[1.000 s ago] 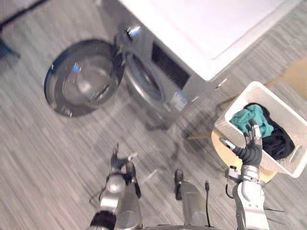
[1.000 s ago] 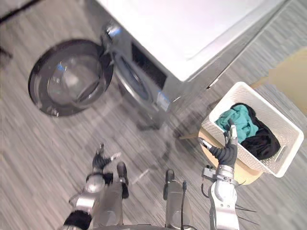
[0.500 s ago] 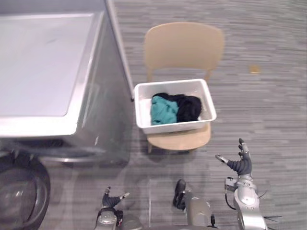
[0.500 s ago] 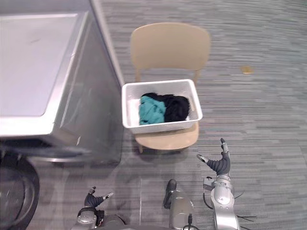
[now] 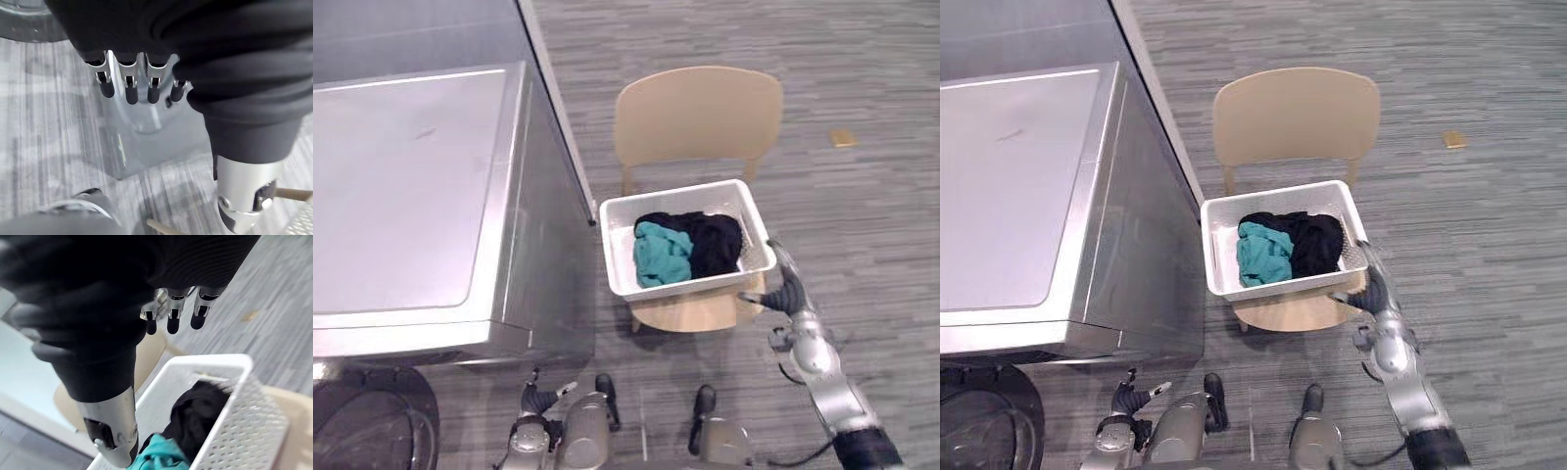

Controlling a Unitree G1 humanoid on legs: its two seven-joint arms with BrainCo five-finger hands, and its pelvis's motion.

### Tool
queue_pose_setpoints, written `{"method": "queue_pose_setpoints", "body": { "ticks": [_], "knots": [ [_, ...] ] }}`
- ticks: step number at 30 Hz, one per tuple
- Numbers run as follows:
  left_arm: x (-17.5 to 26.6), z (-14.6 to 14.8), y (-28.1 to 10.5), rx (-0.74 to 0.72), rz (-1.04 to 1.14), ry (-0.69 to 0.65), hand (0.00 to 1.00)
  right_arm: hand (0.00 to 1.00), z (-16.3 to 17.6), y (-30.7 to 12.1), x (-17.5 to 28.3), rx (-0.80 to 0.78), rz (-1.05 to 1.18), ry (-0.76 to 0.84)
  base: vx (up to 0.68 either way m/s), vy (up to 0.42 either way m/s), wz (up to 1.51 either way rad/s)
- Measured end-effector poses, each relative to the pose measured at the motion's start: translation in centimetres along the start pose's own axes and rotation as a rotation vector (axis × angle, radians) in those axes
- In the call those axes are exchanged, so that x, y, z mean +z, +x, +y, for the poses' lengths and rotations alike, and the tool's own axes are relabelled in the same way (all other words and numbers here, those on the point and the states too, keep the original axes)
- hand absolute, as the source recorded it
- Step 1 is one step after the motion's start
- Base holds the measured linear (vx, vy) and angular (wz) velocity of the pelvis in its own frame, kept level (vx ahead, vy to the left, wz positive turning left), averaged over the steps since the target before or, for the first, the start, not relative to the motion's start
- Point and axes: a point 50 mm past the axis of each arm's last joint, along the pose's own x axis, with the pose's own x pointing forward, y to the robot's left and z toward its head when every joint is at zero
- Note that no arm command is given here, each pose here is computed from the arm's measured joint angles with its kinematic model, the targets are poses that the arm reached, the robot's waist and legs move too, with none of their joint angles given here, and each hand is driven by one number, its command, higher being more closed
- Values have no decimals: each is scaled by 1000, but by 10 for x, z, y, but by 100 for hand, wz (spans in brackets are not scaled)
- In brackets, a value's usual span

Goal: Pick up the laundry basket with both hands and put the clothes into the washing machine.

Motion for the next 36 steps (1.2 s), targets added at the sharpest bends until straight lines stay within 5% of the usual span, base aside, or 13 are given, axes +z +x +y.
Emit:
{"method": "queue_pose_setpoints", "body": {
  "ticks": [10,19,20,29,36],
  "knots": [
    [7,-1,1,29,-27,-22,0,0,-30,82,18,43,-44,-326,-8,7,22],
    [29,-14,6,-3,-87,-39,0,0,-66,111,10,-25,90,-469,-48,13,27],
    [35,-17,7,-11,-102,-35,0,100,-72,113,10,-49,104,-482,-89,6,27],
    [58,-24,13,-19,-150,-45,0,100,-79,121,20,-74,84,-552,-59,-23,7],
    [63,-21,15,-11,-164,-49,0,100,-71,116,24,-123,78,-389,-2,-17,-4]
  ]
}}
